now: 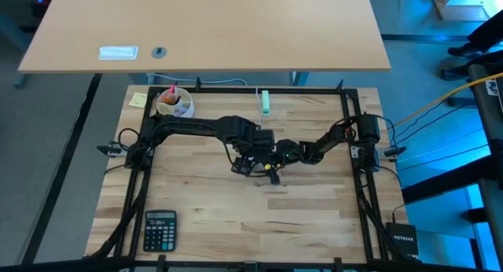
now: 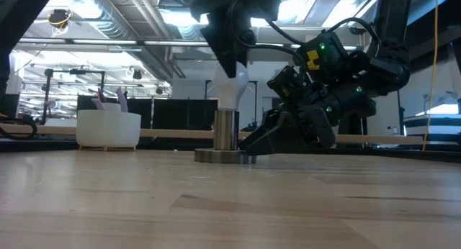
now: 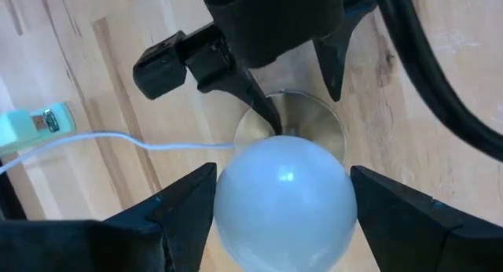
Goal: Screw lightbulb
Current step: Insert the lightbulb into the lamp socket
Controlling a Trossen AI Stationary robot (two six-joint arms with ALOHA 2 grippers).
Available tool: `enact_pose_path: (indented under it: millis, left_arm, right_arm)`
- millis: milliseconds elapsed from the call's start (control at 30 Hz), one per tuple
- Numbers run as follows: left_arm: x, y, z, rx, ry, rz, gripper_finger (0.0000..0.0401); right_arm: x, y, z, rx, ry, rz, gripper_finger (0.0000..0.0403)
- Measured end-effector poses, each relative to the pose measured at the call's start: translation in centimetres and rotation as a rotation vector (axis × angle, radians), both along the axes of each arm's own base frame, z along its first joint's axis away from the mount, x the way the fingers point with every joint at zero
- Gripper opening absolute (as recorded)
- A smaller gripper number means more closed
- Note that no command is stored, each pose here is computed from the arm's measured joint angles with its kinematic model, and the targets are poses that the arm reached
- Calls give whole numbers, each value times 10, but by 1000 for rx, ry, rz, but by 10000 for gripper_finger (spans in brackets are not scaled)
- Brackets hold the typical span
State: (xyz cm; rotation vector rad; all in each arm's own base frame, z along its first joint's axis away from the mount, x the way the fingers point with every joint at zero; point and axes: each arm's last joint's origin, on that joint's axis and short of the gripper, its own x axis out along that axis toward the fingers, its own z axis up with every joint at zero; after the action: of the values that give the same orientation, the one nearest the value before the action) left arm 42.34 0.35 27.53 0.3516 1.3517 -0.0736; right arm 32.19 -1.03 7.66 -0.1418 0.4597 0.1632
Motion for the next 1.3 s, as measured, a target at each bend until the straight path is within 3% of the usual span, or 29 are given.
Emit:
enact_pose_path:
  millis: [133,267,667,900,1300]
  left_arm:
    - [-2,-1,0,29,23,1,272]
    - [-2,-2,-1,127,21,51,302]
    - [-2,-6,-1,69,27,-10,332]
    - [-3,-8,-2,68,40,-16,388]
    - [-12,-10,31,-31,-33,438,389]
  right_arm:
    - [0,0,0,0,-1,0,248]
    - [0,0,0,-1,-1,-1,248]
    - [0,0,0,-1,-2,-1,248]
    - [0,0,0,-1,-2,-1,248]
    - [0,0,0,-1,-1,-1,248]
